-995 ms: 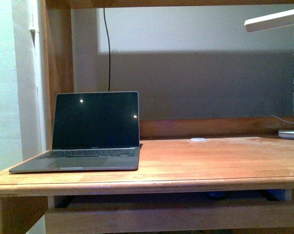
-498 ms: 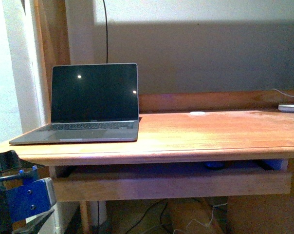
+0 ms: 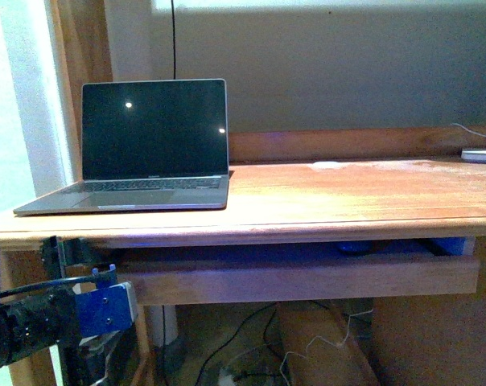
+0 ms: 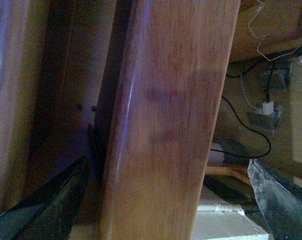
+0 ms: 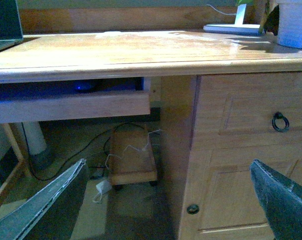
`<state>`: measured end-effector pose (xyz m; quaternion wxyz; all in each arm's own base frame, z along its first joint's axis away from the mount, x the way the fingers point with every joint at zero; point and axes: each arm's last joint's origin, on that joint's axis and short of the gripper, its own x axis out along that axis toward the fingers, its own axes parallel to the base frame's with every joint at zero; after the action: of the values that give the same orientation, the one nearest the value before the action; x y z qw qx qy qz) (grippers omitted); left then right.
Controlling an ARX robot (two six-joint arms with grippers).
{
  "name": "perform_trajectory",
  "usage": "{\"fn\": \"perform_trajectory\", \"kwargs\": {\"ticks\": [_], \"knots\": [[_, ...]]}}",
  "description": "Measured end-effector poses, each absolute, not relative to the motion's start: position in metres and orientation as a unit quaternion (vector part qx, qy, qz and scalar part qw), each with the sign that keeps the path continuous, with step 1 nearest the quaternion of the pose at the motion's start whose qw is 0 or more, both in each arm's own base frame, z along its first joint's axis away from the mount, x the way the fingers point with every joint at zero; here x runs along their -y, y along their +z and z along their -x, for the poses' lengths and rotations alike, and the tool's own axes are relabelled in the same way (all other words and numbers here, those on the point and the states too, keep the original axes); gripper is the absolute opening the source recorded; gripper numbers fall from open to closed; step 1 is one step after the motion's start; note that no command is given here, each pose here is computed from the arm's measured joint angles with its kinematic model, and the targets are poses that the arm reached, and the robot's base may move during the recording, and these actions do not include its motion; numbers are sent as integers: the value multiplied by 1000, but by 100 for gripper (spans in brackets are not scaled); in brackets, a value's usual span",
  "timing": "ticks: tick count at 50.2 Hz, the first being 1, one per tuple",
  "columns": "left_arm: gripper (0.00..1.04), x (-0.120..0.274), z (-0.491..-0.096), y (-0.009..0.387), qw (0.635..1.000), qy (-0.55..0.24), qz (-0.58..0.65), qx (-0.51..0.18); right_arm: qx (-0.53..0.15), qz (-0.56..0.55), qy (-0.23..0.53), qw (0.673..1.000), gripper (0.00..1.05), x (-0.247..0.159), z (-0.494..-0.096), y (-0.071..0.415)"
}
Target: Place mouse
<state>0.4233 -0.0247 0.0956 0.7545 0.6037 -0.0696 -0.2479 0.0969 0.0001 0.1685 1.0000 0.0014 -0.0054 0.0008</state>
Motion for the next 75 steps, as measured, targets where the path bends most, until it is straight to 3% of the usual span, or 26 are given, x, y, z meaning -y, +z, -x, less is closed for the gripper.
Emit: {"fn": "perform_trajectory", "kwargs": {"ticks": [13, 20, 29, 47, 57, 62, 67, 75], "knots": [[97, 30, -432, 81, 735, -262, -621, 67, 6, -1, 1, 1000, 97, 0, -97, 169], [97, 32, -425, 76, 735, -273, -620, 30, 6, -1, 1, 1000, 97, 0, -97, 169], [97, 40, -386, 91, 776, -353, -520, -55, 5, -1, 1, 1000, 97, 0, -97, 168], [97, 60, -317, 117, 841, -434, -301, -111, 6, -1, 1, 1000, 97, 0, -97, 169], [97, 80, -284, 152, 909, -377, -102, -147, 5, -1, 1, 1000, 97, 0, -97, 168], [97, 81, -272, 198, 939, -327, 5, -102, 6, -1, 1, 1000, 97, 0, -97, 169], [97, 79, -263, 221, 945, -314, 60, -72, 6, -1, 1, 1000, 97, 0, -97, 169], [74, 67, -247, 209, 997, -71, 29, -5, 6, -1, 2, 1000, 97, 0, -97, 169]]}}
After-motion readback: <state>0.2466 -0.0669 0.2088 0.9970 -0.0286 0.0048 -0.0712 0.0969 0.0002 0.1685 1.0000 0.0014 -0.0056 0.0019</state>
